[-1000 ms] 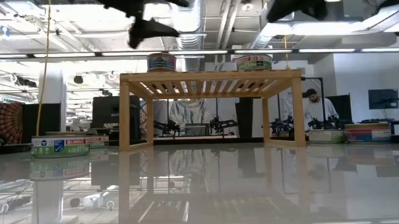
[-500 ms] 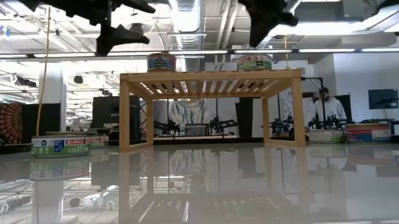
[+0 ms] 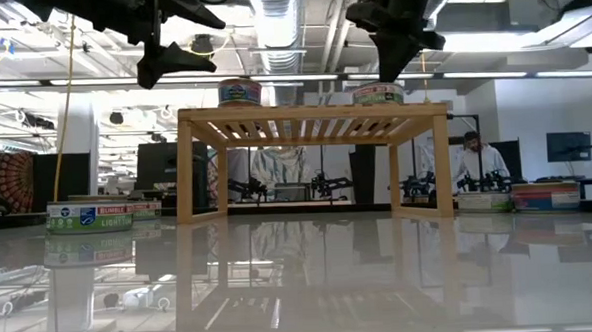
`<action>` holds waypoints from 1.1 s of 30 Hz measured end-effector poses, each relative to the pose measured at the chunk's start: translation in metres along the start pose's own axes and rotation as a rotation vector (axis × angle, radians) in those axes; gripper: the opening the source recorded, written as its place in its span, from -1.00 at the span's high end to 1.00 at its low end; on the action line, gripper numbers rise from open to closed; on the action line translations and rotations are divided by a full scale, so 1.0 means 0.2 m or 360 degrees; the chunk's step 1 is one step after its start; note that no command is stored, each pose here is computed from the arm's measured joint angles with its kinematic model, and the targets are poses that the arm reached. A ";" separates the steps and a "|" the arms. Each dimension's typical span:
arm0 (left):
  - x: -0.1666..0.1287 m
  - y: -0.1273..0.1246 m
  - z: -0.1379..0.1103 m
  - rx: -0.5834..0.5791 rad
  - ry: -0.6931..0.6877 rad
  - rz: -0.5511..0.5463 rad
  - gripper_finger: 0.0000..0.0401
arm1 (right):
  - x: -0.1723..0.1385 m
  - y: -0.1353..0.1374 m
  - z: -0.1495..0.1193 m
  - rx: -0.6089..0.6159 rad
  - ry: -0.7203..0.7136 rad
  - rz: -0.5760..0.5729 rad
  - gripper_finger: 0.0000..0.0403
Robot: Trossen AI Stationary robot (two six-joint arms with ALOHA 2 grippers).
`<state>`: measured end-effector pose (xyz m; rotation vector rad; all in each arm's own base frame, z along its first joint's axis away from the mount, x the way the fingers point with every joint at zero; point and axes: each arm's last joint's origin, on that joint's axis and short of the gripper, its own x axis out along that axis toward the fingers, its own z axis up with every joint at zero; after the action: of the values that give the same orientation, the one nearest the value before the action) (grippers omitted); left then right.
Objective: Stack canned seafood by type on shelf
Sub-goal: Put the green tuna can on the shelf aligned with the other green tuna cans
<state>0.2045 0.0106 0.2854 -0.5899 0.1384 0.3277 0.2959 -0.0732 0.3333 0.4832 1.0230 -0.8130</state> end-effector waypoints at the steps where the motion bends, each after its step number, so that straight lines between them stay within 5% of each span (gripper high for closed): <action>1: 0.00 0.00 0.00 0.0000 -0.0003 0.0005 -0.43 | 0.00 -0.01 0.00 0.0004 0.0004 -0.0013 0.89; 27: 0.00 0.02 0.01 -0.0006 -0.0040 0.0060 -0.43 | 0.00 -0.07 0.00 -0.0108 -0.0011 -0.0198 0.89; 33: 0.00 0.02 0.01 -0.0018 -0.0041 0.0060 -0.43 | -0.13 -0.08 -0.01 -0.0065 -0.0192 -0.0079 0.89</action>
<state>0.2040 0.0156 0.2855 -0.5946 0.1231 0.3730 0.2746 -0.0731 0.3564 0.3703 0.9410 -0.8538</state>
